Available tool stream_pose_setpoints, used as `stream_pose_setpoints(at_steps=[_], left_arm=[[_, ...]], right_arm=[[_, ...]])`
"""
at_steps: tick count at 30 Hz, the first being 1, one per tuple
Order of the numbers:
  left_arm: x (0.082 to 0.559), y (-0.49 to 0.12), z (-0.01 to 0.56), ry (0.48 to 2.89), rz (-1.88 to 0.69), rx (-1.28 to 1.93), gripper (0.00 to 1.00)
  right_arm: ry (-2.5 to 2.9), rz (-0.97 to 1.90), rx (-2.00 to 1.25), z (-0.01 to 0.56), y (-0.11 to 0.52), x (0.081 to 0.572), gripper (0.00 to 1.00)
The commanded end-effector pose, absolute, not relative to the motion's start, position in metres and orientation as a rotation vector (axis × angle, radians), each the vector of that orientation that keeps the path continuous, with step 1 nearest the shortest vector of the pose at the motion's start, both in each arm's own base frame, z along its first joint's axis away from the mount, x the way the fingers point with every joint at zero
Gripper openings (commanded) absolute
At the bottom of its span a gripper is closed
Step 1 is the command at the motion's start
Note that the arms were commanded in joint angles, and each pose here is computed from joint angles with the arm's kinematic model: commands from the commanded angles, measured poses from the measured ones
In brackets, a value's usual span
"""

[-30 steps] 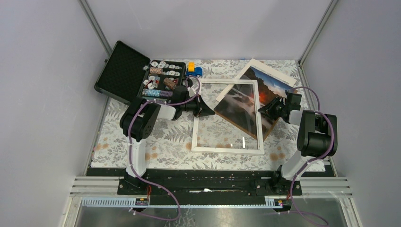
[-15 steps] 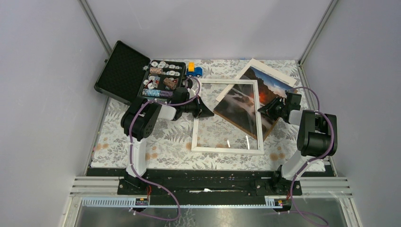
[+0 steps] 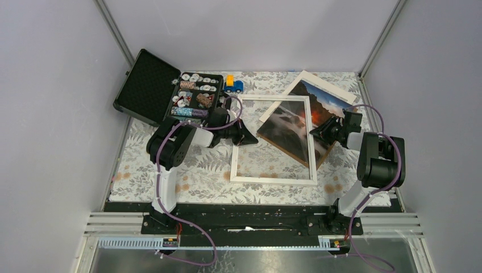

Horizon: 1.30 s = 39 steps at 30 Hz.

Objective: Put the photo into the frame
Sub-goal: Place the photo frame item in the photo frame.

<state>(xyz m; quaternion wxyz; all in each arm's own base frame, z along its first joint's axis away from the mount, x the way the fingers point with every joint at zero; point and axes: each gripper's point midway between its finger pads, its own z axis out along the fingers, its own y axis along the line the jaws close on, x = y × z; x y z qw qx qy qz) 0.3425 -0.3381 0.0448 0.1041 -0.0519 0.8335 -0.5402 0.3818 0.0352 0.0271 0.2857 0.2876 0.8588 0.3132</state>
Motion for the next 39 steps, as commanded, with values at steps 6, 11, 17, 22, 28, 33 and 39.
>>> stream_pose_setpoints(at_steps=[6, 11, 17, 22, 28, 33, 39], left_arm=[[0.347, -0.343, 0.065, 2.369, -1.58, -0.08, 0.16], [0.348, -0.341, 0.065, 2.38, -1.542, -0.064, 0.2], [0.35, -0.338, 0.065, 2.391, -1.5, -0.049, 0.32], [0.353, -0.335, 0.066, 2.403, -1.439, -0.019, 0.4], [0.354, -0.331, 0.068, 2.415, -1.382, 0.001, 0.47], [0.356, -0.328, 0.073, 2.412, -1.348, 0.018, 0.56], [0.359, -0.323, 0.079, 2.411, -1.29, 0.019, 0.66]], right_arm=[[2.32, 0.895, 0.761, 0.023, 0.045, 0.374, 0.36], [2.319, 0.89, 0.759, 0.024, 0.045, 0.374, 0.36], [2.319, 0.89, 0.762, 0.023, 0.045, 0.375, 0.36], [2.319, 0.891, 0.757, 0.024, 0.045, 0.375, 0.37], [2.318, 0.89, 0.756, 0.024, 0.045, 0.375, 0.37], [2.319, 0.888, 0.755, 0.024, 0.045, 0.375, 0.37], [2.314, 0.89, 0.751, 0.026, 0.045, 0.376, 0.37]])
